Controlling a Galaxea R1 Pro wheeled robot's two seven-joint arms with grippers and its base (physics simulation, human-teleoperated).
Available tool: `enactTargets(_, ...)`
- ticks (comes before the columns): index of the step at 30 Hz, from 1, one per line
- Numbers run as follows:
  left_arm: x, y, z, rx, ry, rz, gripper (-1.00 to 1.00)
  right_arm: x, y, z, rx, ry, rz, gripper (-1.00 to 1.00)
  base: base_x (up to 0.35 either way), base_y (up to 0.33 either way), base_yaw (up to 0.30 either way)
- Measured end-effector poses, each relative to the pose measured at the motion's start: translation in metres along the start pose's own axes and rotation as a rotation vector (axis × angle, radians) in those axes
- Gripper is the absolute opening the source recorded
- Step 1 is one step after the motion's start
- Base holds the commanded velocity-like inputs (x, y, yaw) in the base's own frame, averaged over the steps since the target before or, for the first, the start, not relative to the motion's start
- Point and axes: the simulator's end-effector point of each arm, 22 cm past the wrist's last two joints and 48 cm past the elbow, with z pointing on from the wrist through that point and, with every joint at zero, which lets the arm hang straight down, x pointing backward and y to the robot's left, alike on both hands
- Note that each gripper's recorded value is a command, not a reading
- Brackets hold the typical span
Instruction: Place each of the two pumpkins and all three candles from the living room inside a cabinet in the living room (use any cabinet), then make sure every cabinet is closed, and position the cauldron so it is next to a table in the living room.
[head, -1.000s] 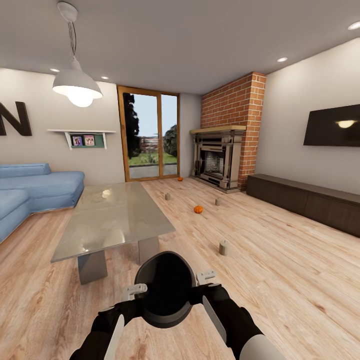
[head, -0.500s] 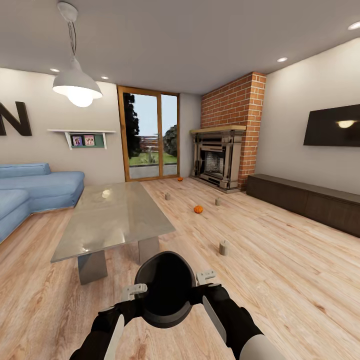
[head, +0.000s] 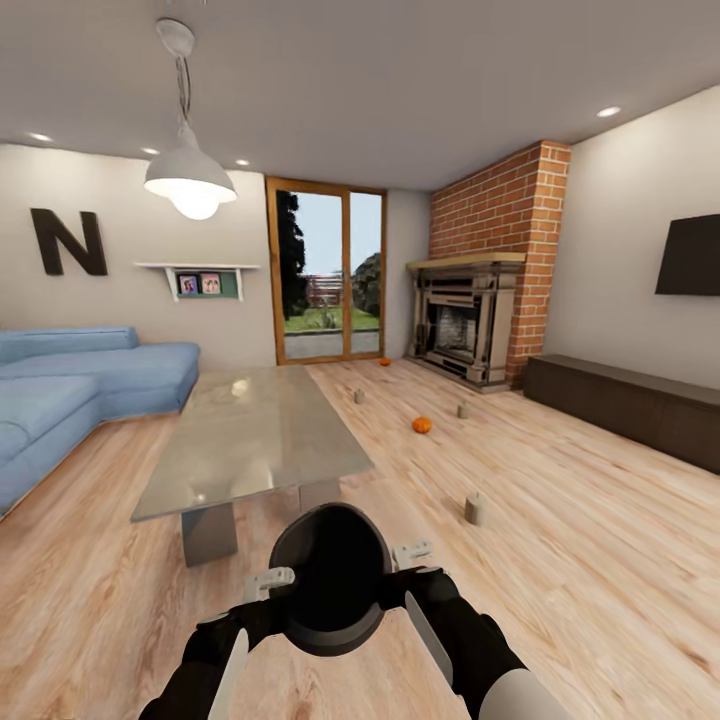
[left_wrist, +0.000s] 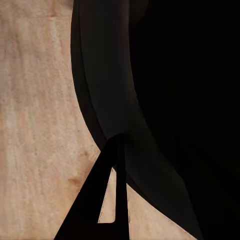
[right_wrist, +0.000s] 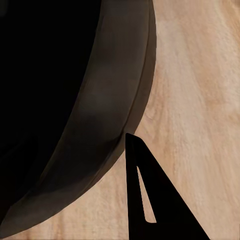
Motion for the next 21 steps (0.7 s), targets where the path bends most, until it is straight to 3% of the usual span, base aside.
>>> enactTargets(6, -0.002, 0.0, -0.001, 0.0, -0.005, 0.001, -1.0, -0.002, 0.0, -0.001, 0.0, -0.005, 0.0, -1.0, 0.021, 0.0, 0.19)
enactTargets(21, 0.019, 0.005, 0.013, -0.008, 0.043, -0.007, -1.0, 0.019, 0.0, 0.015, -0.007, 0.043, 0.006, -1.0, 0.001, 0.0, 0.01)
